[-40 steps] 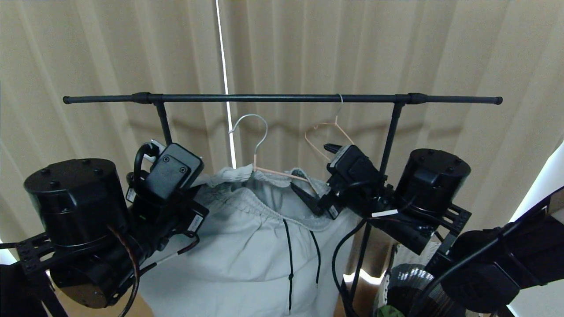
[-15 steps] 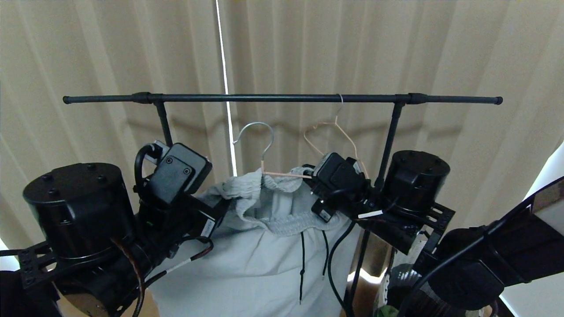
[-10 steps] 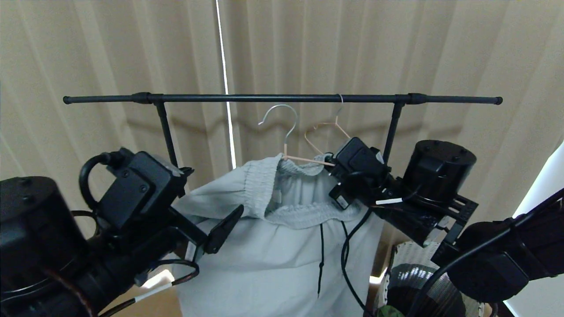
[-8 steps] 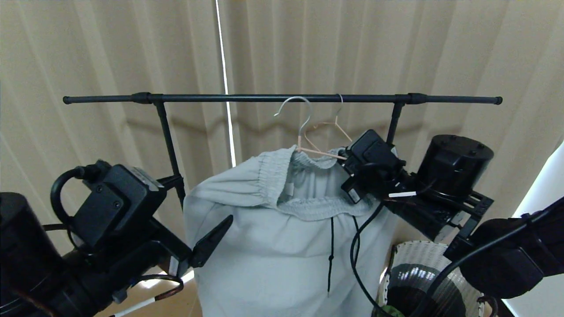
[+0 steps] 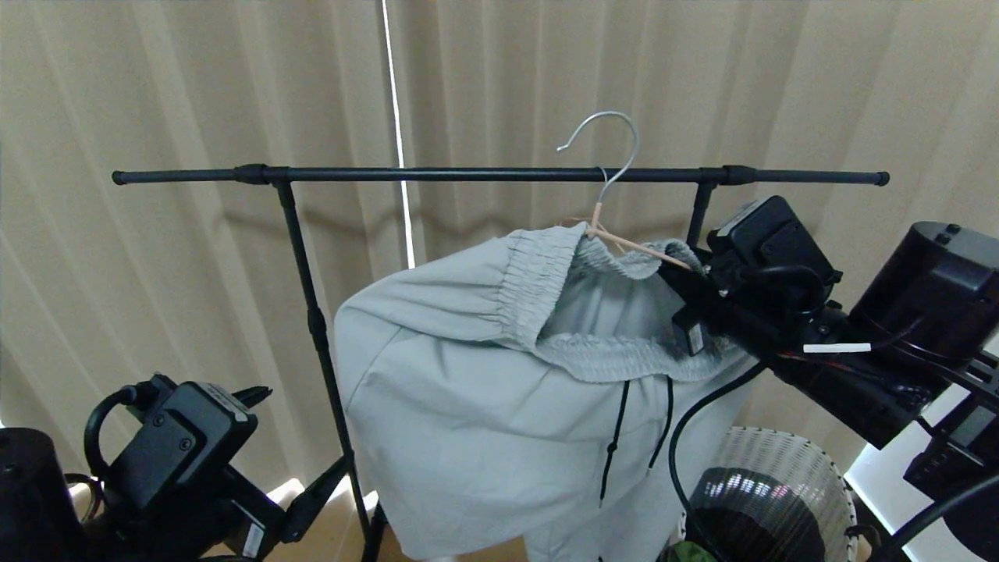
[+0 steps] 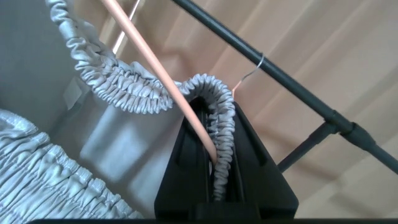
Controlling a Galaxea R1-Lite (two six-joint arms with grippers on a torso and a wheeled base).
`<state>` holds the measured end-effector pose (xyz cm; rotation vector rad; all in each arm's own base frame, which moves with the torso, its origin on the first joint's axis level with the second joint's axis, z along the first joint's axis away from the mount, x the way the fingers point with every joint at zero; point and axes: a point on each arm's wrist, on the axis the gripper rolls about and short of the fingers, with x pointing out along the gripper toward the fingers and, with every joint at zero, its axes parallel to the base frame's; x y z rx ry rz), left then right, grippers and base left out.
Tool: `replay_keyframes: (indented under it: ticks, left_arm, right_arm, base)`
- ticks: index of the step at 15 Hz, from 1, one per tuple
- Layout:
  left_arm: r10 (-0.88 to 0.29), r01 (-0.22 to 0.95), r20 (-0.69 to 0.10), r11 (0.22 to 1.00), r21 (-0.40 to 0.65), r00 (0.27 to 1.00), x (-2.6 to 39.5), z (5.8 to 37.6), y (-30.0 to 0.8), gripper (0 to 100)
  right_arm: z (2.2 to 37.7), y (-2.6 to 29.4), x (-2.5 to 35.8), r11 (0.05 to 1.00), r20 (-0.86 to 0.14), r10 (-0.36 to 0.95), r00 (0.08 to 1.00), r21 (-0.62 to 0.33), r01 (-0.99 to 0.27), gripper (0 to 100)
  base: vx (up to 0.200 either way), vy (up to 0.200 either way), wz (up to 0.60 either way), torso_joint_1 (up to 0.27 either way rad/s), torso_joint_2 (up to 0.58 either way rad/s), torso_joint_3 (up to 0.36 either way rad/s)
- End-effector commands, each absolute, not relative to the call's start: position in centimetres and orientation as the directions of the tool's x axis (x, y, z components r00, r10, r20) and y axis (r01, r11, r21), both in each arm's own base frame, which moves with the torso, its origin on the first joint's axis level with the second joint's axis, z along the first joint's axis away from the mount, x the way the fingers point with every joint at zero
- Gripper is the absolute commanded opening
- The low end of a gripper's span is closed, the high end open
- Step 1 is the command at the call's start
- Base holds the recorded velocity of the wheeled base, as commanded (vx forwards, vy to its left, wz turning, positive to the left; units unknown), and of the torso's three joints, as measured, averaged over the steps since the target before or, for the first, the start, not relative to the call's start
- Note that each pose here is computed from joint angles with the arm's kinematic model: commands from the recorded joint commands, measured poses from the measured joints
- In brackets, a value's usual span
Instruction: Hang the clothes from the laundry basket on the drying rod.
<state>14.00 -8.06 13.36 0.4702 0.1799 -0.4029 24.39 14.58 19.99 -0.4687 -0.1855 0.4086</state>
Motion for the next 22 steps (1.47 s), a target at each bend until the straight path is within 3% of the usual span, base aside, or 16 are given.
replay_keyframes:
  ticks: [1,3,4,12,14,17,22]
  left_arm:
    - [-0.348,0.44,-0.283,0.803,0.401,0.894,14.4,13.0,-8.4,100]
    - [-0.403,0.483,-0.274,0.789,0.38,0.873,14.9,13.0,-8.8,100]
    - [-0.405,0.484,-0.272,0.788,0.379,0.873,15.0,13.0,-8.8,0]
    - [-0.385,0.489,-0.323,0.79,0.368,0.865,15.0,11.9,-8.6,0]
    - [-0.327,0.441,-0.331,0.816,0.374,0.885,15.2,11.7,-7.5,0]
    - [-0.149,0.277,-0.333,0.884,0.378,0.931,16.4,11.6,-4.4,0]
    - [-0.027,0.181,-0.349,0.89,0.418,0.937,16.4,11.3,-2.3,0]
  right_arm:
    - [20.6,14.2,23.8,0.82,0.104,0.423,0.9,-0.467,-0.332,0]
    - [20.6,14.3,23.7,0.821,0.104,0.425,0.899,-0.463,-0.334,0]
    - [20.6,14.3,23.7,0.821,0.104,0.425,0.899,-0.462,-0.335,0]
    - [20.6,14.3,23.6,0.822,0.103,0.425,0.899,-0.461,-0.335,0]
    - [20.6,14.2,23.5,0.822,0.102,0.422,0.901,-0.462,-0.333,0]
    - [21.1,13.9,23.3,0.829,0.115,0.41,0.905,-0.46,-0.317,0]
    - [21.0,12.9,23.8,0.839,0.1,0.37,0.923,-0.463,-0.286,0]
  base:
    - [0.0,0.0,0.0,0.0,0.0,0.0]
    - [0.0,0.0,0.0,0.0,0.0,0.0]
    - [0.0,0.0,0.0,0.0,0.0,0.0]
    - [0.0,0.0,0.0,0.0,0.0,0.0]
    - [0.0,0.0,0.0,0.0,0.0,0.0]
    - [0.0,0.0,0.0,0.0,0.0,0.0]
    - [0.0,0.0,0.0,0.0,0.0,0.0]
